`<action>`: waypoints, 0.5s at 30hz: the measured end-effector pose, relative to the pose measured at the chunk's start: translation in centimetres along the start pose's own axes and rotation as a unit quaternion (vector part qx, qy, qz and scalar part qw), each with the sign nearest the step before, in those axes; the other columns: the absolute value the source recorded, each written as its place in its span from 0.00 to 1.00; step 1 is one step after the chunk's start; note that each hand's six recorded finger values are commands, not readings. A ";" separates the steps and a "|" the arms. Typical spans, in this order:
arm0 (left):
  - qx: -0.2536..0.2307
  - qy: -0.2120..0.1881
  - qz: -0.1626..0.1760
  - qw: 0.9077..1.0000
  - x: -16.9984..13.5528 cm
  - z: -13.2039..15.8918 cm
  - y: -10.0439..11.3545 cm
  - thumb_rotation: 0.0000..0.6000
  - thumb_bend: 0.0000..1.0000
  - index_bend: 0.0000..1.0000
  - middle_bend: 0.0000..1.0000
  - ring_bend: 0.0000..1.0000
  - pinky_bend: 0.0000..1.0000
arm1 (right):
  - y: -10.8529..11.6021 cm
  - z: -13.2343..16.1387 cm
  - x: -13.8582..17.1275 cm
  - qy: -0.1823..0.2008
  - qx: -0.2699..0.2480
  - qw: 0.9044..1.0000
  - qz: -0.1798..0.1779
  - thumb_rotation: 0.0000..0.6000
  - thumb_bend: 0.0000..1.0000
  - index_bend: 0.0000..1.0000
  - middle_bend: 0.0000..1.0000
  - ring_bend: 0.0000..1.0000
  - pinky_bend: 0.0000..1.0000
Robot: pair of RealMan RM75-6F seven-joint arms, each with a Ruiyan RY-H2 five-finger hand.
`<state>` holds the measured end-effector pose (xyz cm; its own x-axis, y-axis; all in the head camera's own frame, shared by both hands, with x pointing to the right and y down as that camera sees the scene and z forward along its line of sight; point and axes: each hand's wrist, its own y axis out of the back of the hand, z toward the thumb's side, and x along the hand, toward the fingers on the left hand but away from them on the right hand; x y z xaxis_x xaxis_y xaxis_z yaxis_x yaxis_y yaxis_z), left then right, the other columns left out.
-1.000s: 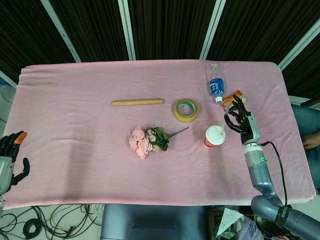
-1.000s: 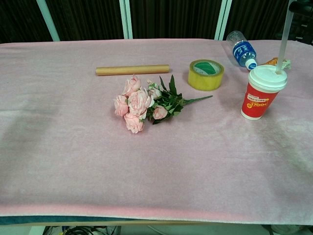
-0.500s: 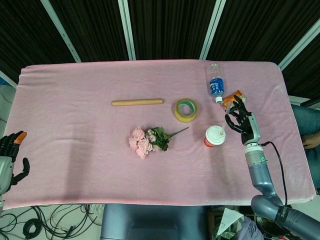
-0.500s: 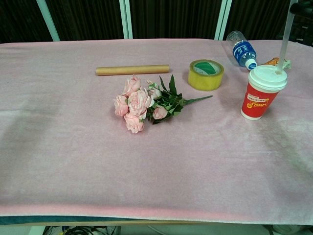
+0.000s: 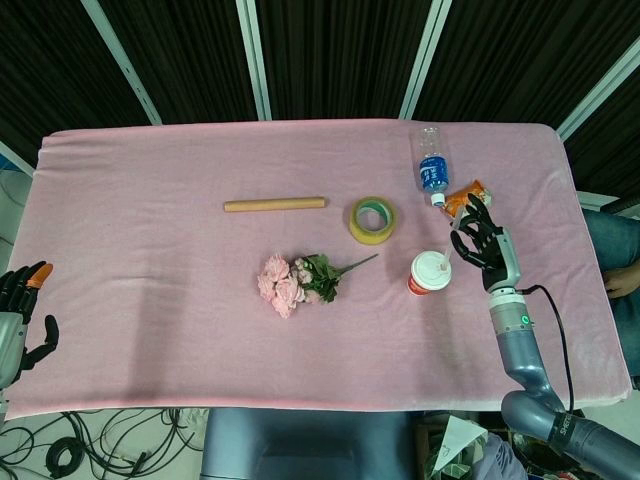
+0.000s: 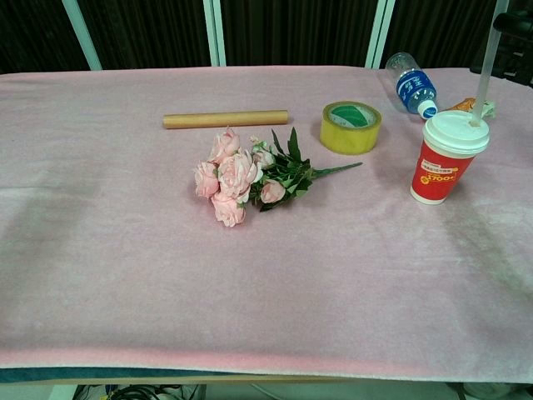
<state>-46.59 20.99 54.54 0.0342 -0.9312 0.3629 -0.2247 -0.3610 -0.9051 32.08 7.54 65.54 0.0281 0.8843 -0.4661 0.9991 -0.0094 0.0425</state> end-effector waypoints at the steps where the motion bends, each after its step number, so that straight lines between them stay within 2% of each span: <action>1: 0.000 0.000 0.000 1.000 0.0 0.0 0.0 1.00 0.65 0.04 0.04 0.00 0.00 | 0.0 0.0 0.0 0.000 0.000 1.000 0.000 1.00 0.32 0.66 0.04 0.05 0.21; 15: 0.001 0.001 0.000 1.000 0.0 0.0 0.0 1.00 0.66 0.04 0.04 0.00 0.00 | 0.1 -0.8 0.0 -0.003 -0.008 1.000 0.000 1.00 0.33 0.66 0.04 0.05 0.21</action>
<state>-46.62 20.99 54.54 0.0328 -0.9307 0.3642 -0.2227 -0.3621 -0.9052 32.20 7.91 66.25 0.0290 0.8814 -0.4715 0.9983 -0.0020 0.0577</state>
